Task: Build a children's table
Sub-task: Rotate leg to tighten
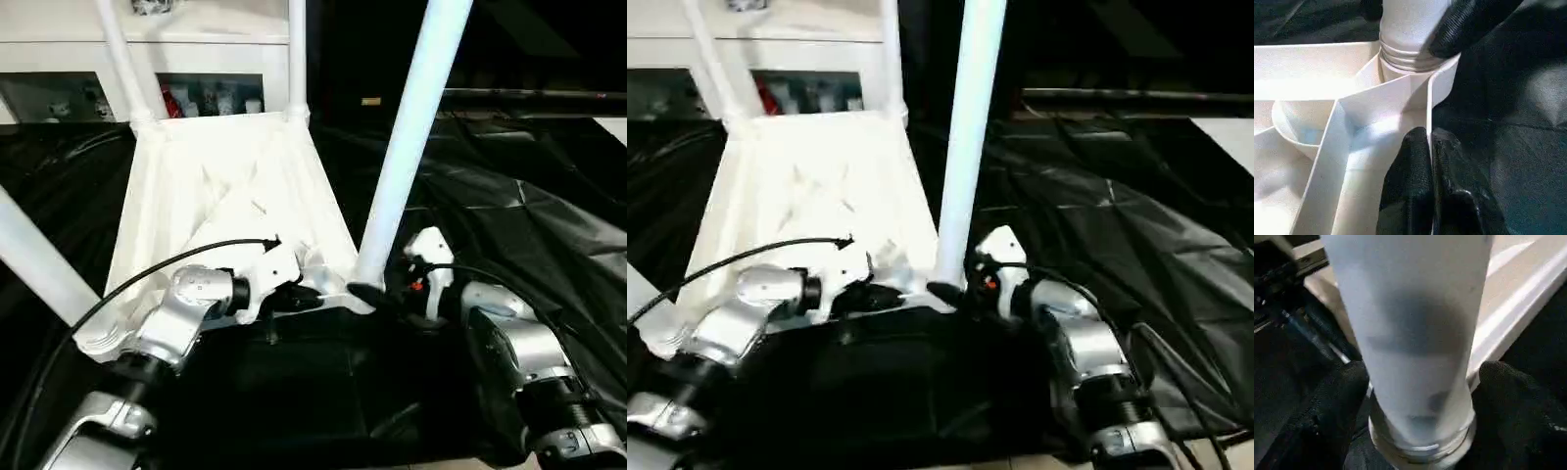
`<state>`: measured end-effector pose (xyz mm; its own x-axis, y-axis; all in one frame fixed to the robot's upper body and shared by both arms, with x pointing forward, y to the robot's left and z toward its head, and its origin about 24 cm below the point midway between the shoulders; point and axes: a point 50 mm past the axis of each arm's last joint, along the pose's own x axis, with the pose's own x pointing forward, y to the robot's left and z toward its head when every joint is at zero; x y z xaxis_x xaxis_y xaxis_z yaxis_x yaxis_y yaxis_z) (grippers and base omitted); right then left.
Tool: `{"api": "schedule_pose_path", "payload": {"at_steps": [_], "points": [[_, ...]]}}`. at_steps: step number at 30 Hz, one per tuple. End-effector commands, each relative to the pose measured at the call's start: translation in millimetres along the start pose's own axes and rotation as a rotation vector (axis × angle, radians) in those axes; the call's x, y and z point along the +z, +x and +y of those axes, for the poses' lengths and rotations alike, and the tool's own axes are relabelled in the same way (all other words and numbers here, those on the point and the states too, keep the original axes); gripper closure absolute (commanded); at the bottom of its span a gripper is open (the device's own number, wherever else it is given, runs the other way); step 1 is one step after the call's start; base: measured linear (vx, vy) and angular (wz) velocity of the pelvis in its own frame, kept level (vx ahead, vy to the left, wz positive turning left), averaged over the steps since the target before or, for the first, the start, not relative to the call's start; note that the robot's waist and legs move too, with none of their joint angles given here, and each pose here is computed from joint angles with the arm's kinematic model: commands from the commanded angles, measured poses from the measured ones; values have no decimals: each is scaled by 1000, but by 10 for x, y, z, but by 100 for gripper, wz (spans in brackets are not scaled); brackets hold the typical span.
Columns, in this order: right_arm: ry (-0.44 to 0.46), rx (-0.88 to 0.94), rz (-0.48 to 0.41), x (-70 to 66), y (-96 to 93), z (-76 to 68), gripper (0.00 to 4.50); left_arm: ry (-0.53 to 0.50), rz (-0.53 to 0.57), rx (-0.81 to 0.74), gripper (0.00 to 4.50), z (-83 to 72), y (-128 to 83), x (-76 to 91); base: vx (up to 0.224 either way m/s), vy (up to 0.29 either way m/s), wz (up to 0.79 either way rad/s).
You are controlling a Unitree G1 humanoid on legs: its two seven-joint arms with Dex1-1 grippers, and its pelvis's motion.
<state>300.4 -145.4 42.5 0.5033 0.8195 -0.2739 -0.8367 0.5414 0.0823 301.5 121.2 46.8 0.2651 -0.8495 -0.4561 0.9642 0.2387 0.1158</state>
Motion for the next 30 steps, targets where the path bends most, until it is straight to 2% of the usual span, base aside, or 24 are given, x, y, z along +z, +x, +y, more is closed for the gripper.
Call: {"api": "schedule_pose_path", "payload": {"at_steps": [1,7,10,19,20,22,24,30], "points": [[-30,13,-3,63,-5,-20,55,-52,-34,-40,450,-88,41,-57,0,0,0],[-37,62,-9,84,-7,8,81,-57,-36,-52,450,-99,4,-67,0,0,0],[-33,71,-25,96,-14,13,117,-58,-33,-55,450,-103,-4,-76,0,0,0],[-34,64,-18,45,-17,24,168,-62,-23,-61,450,-127,-4,-91,0,0,0],[-35,22,-18,21,-6,10,168,-62,-20,-51,450,-129,12,-94,0,0,0],[-16,-67,-25,-20,13,-27,197,-66,-14,-9,450,-118,59,-88,0,0,0],[8,-134,-37,-49,32,-43,199,-77,-16,24,450,-116,115,-68,0,0,0],[76,-280,-58,-155,140,14,233,-112,-24,96,450,-170,367,49,0,0,0]]}}
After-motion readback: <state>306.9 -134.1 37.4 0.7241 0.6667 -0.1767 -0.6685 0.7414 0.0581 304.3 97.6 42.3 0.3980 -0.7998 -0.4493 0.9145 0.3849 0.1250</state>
